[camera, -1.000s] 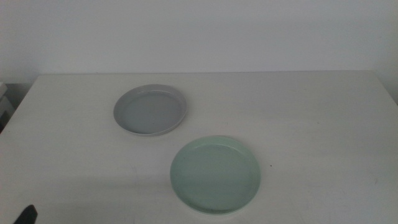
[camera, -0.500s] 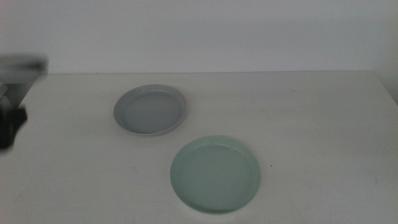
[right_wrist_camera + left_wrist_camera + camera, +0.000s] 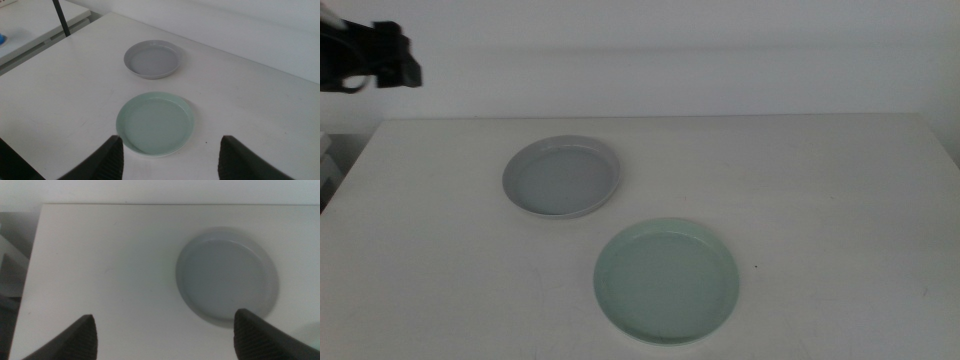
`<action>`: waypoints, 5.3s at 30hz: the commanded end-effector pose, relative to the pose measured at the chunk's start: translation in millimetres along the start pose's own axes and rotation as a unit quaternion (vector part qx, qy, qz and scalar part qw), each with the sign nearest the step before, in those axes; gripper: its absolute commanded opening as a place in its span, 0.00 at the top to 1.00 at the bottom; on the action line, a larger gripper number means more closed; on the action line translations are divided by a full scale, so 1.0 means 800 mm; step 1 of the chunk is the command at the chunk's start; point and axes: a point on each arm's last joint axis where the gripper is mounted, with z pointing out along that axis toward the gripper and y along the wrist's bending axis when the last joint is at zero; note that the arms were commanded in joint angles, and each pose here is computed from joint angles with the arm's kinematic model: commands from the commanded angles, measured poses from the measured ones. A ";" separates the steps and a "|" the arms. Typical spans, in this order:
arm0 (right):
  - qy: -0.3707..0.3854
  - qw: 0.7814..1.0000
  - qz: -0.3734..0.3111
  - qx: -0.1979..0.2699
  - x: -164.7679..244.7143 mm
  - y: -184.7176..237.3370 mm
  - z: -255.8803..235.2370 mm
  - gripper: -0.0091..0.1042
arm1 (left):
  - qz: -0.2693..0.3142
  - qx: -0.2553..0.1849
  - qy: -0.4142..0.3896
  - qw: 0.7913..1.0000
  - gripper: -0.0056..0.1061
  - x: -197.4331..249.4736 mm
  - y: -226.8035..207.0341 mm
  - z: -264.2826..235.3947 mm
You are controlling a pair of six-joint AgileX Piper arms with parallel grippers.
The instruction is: Stack the three bowls on top of each other.
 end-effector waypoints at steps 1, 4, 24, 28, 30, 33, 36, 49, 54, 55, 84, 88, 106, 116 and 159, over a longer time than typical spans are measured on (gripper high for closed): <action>-0.039 0.999 0.000 0.001 -0.014 0.000 -0.003 0.48 | -0.012 0.006 -0.057 0.998 0.01 -0.023 -0.002 0.008; -0.039 0.999 0.000 0.001 -0.014 0.000 -0.003 0.48 | -0.014 0.001 -0.071 0.997 0.01 -0.028 0.002 0.042; -0.039 0.999 0.000 0.001 -0.014 0.000 -0.003 0.48 | -0.055 0.076 0.043 0.995 0.01 -0.024 -0.004 0.212; -0.039 0.999 0.000 0.001 -0.014 0.000 -0.003 0.48 | -0.060 0.093 0.085 0.990 0.01 -0.017 -0.006 0.249; -0.039 0.999 0.000 0.001 -0.014 0.000 -0.003 0.48 | -0.067 0.096 0.094 0.989 0.01 -0.012 -0.005 0.267; -0.039 0.999 0.000 0.001 -0.014 0.000 -0.003 0.48 | -0.076 0.098 0.105 0.987 0.05 -0.004 -0.004 0.288; -0.039 0.999 0.000 0.001 -0.014 0.000 -0.003 0.48 | -0.091 0.104 0.121 0.983 0.14 0.007 -0.005 0.304; -0.039 0.999 0.000 0.001 -0.014 0.000 -0.003 0.48 | -0.079 0.108 0.151 0.980 0.91 0.026 -0.009 0.324; -0.039 0.999 0.000 0.001 -0.014 0.000 -0.003 0.48 | -0.070 0.109 0.126 0.984 0.95 0.005 -0.011 0.296; -0.039 0.999 0.000 0.001 -0.014 0.000 -0.003 0.48 | -0.066 0.109 0.120 0.985 0.95 -0.001 -0.012 0.286; -0.039 0.999 0.000 0.001 -0.014 0.000 -0.003 0.48 | 0.010 0.194 0.118 0.974 0.95 0.135 -0.180 0.134; -0.039 0.999 0.000 0.001 -0.014 0.000 -0.003 0.48 | 0.004 0.194 0.146 0.970 0.93 0.147 -0.185 0.148; -0.039 0.999 0.000 0.001 -0.014 0.000 -0.003 0.48 | 0.018 0.191 -0.007 0.981 0.02 0.084 -0.151 0.068; -0.039 0.999 0.000 0.001 -0.014 0.000 -0.003 0.48 | 0.058 0.139 -0.076 0.986 0.02 0.033 -0.089 0.000; -0.005 0.980 0.020 0.197 -0.110 -0.075 0.113 0.51 | 0.098 0.090 -0.170 0.976 0.02 0.046 -0.048 -0.170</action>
